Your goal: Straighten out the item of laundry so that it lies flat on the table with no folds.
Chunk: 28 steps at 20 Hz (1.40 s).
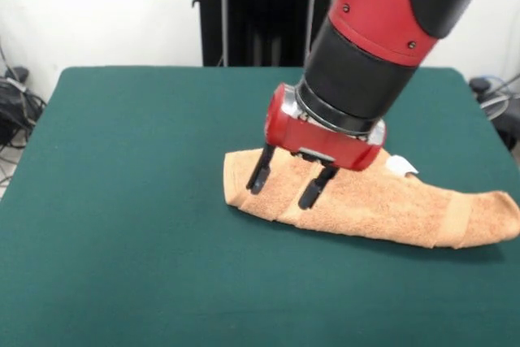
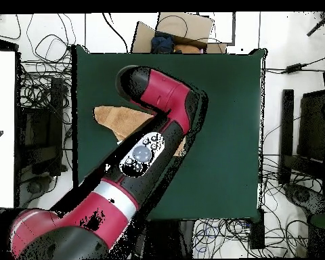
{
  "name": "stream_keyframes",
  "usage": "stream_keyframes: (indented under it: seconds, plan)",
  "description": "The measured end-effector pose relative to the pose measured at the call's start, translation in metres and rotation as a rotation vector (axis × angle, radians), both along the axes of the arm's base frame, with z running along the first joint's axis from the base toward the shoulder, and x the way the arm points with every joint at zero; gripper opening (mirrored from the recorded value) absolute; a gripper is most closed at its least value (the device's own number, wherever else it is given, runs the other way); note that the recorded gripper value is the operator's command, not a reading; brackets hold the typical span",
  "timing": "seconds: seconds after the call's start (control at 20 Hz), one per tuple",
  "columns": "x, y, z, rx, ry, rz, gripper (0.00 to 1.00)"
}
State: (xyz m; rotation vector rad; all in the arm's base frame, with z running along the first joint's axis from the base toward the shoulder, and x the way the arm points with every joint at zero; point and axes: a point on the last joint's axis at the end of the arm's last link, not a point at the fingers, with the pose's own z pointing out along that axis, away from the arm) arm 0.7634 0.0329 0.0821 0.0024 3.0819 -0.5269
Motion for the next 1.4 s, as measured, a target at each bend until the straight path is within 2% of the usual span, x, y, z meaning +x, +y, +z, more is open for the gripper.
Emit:
stream_keyframes:
  seconds: [0.2, 0.25, 0.3, 0.55, 0.75, 1.1, 1.4]
  plan:
    - [0.009, 0.001, -0.003, 0.024, 0.062, 0.007, 1.00]
    - [0.009, 0.001, -0.004, 0.029, 0.081, 0.007, 1.00]
    - [0.008, 0.002, -0.008, 0.045, 0.131, 0.007, 1.00]
    - [0.004, 0.003, -0.019, 0.057, 0.196, 0.007, 1.00]
    - [0.002, -0.008, -0.027, 0.056, 0.207, -0.004, 1.00]
    - [0.006, -0.029, -0.021, 0.069, 0.193, -0.034, 1.00]
    - [0.010, -0.030, -0.017, 0.061, 0.161, -0.026, 1.00]
